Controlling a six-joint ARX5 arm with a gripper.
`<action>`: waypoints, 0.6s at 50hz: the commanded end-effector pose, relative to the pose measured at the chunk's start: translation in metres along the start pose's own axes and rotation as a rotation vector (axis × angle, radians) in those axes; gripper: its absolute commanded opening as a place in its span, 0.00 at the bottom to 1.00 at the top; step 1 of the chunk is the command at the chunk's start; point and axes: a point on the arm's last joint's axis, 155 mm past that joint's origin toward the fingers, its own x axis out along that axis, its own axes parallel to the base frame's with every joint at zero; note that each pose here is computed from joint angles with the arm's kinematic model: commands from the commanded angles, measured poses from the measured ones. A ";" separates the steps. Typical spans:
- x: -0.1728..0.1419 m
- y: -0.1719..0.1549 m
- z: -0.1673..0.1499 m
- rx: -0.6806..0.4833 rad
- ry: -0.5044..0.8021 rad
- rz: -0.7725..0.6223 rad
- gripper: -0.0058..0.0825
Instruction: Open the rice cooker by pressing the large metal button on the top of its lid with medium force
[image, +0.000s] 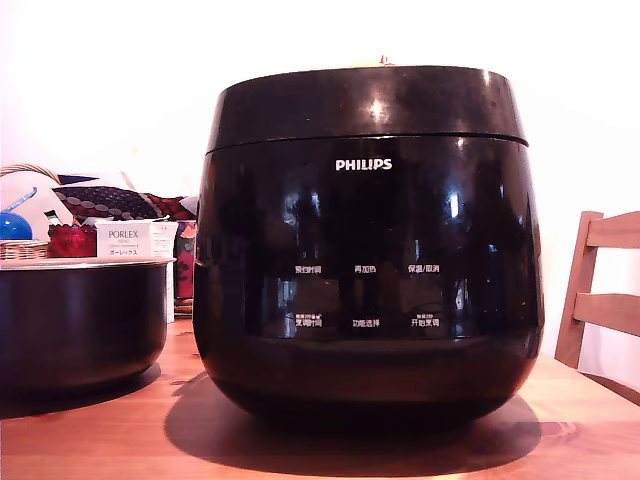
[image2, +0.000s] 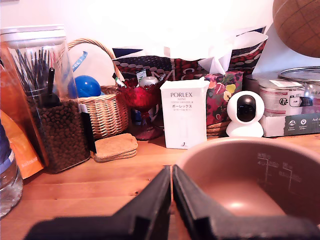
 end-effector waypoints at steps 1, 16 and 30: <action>-0.004 -0.016 -0.024 -0.040 0.110 -0.088 0.04; -0.004 -0.016 -0.020 -0.041 0.097 -0.088 0.04; -0.003 -0.020 0.012 -0.032 -0.033 -0.116 0.04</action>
